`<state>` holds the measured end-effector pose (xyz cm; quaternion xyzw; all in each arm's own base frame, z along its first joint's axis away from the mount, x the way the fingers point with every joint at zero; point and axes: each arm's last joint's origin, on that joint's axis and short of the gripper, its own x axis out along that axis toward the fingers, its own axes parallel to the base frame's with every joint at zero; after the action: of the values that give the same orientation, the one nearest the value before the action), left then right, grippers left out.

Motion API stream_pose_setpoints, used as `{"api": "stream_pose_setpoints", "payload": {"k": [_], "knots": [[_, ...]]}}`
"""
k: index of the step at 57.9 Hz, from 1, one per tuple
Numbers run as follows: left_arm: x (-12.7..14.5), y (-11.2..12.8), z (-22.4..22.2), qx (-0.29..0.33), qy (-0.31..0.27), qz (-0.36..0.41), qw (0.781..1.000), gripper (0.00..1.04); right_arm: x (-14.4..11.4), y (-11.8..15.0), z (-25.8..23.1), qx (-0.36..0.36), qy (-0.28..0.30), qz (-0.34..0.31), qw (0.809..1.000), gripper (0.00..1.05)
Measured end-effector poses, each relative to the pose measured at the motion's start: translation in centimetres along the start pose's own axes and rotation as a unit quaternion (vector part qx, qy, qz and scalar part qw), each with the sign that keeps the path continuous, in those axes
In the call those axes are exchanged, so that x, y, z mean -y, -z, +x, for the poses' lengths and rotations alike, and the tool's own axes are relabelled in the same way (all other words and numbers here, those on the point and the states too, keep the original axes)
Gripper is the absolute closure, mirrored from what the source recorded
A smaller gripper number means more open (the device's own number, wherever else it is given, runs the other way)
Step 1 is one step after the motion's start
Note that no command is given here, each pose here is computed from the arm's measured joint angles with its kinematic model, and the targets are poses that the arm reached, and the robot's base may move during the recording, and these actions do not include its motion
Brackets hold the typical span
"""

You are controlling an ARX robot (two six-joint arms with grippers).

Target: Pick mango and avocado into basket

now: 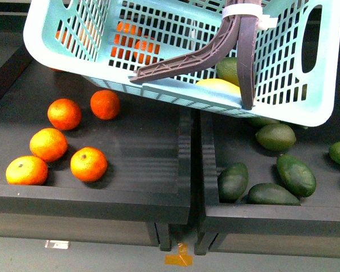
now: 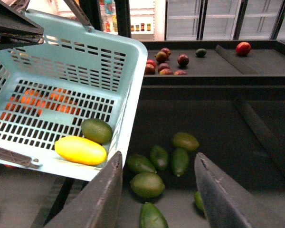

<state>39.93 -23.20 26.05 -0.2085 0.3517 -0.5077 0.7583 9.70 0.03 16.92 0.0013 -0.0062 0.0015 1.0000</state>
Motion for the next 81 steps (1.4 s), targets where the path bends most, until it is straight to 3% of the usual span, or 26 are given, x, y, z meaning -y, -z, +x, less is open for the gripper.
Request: {"api": "stream_pose_setpoints", "payload": {"k": [15, 81], "knots": [[0.4, 0.21, 0.4, -0.005, 0.005, 0.002, 1.0, 0.92, 0.02, 0.01, -0.01, 0.0, 0.003, 0.0, 1.0, 0.07], [0.04, 0.02, 0.04, -0.001, 0.002, -0.002, 1.0, 0.92, 0.01, 0.0, -0.03, 0.0, 0.001, 0.0, 1.0, 0.09]]}}
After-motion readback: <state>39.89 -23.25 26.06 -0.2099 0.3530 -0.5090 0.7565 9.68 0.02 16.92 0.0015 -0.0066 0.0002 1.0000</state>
